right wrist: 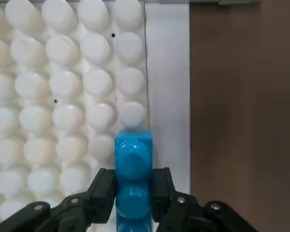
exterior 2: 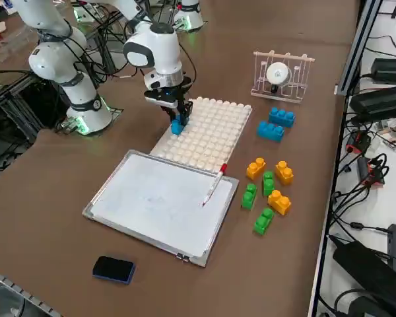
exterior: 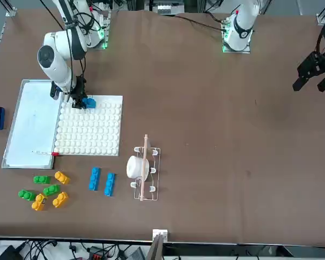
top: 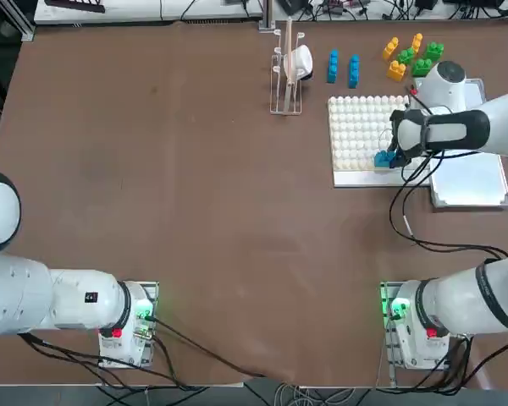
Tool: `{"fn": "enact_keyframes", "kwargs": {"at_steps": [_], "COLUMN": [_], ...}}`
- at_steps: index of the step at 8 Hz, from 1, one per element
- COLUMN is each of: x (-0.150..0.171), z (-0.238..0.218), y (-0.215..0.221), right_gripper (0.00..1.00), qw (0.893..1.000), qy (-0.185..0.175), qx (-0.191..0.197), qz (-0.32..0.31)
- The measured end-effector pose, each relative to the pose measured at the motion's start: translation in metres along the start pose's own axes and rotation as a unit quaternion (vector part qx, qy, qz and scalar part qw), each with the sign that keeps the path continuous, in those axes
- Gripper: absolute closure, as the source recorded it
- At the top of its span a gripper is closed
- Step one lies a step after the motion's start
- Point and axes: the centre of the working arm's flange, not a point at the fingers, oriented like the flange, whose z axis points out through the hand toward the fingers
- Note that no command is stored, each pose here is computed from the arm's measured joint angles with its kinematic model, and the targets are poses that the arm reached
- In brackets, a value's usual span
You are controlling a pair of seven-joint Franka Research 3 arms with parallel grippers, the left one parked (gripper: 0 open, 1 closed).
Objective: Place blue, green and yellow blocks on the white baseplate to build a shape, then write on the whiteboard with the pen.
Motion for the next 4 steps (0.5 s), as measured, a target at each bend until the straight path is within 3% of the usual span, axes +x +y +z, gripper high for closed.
{"fn": "enact_keyframes", "kwargs": {"at_steps": [4], "x": [-0.0005], "z": [0.0067], "y": [-0.0008], "right_gripper": [0.59], "qw": [1.0], "qy": [0.001], "qx": [0.0], "qz": [-0.004]}}
